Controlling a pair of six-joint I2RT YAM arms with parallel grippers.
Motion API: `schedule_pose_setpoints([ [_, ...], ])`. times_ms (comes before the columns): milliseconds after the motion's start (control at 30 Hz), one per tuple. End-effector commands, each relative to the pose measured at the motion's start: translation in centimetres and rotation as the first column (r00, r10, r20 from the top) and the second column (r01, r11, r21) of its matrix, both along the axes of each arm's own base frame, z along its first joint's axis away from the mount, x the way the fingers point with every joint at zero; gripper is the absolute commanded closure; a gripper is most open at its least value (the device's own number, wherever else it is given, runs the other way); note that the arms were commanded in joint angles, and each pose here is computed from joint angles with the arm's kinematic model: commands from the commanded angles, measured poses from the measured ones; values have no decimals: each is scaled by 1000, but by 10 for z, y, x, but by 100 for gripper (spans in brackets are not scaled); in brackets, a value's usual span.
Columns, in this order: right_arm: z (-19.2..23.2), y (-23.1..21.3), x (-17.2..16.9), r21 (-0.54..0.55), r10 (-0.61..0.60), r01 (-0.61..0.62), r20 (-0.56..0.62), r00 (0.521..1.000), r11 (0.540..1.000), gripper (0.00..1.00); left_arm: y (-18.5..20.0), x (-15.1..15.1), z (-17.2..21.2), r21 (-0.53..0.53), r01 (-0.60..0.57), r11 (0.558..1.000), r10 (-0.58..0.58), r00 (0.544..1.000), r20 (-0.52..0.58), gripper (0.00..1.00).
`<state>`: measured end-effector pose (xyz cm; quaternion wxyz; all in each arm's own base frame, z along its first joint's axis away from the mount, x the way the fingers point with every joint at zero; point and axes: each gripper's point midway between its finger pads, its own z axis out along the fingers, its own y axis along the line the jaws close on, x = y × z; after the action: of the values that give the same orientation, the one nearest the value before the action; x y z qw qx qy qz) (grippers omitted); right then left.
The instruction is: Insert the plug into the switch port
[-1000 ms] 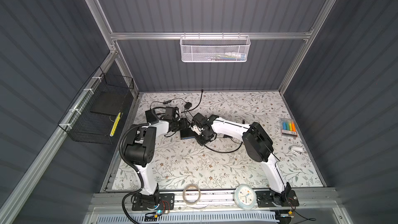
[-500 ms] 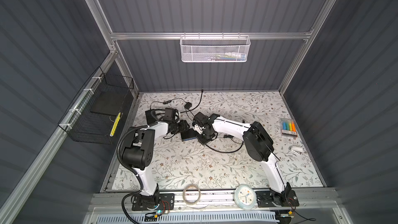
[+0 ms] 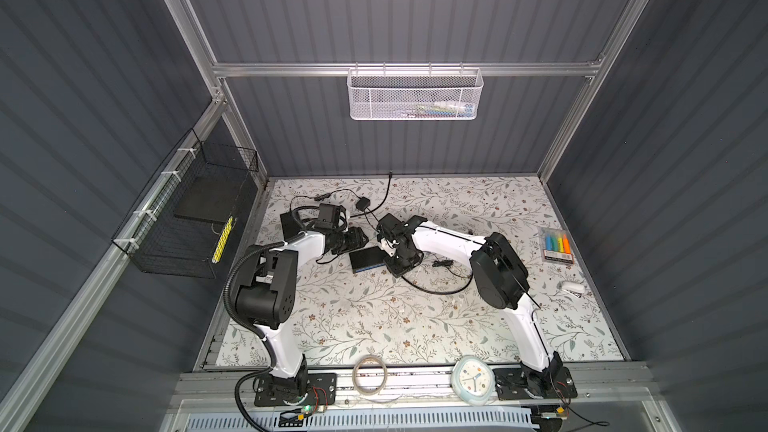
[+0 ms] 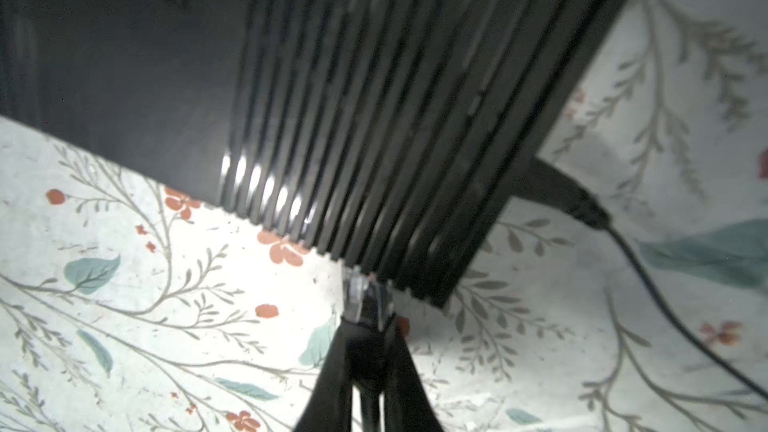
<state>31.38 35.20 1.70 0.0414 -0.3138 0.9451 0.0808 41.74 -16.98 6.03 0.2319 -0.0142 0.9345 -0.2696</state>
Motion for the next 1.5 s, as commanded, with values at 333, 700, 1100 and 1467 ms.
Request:
schedule_pose_setpoints([
  [333, -11, -13, 9, -62, -48, 47, -12, 999, 997, 100, -32, -11, -21, -50, 64, 997, -67, 996, -63, 37],
  [700, -6, -10, 27, -27, -73, 73, 9, 997, 997, 100, -37, -19, -31, -62, 80, 995, -85, 992, -88, 38],
  [1100, -2, 3, 39, 87, -55, 56, -12, 998, 995, 100, -47, -18, -42, -86, 100, 991, -108, 989, -98, 38],
  [1467, -4, 7, 38, 167, 40, -32, -45, 998, 985, 100, -58, -15, -50, -108, 147, 983, -157, 983, -96, 38],
])
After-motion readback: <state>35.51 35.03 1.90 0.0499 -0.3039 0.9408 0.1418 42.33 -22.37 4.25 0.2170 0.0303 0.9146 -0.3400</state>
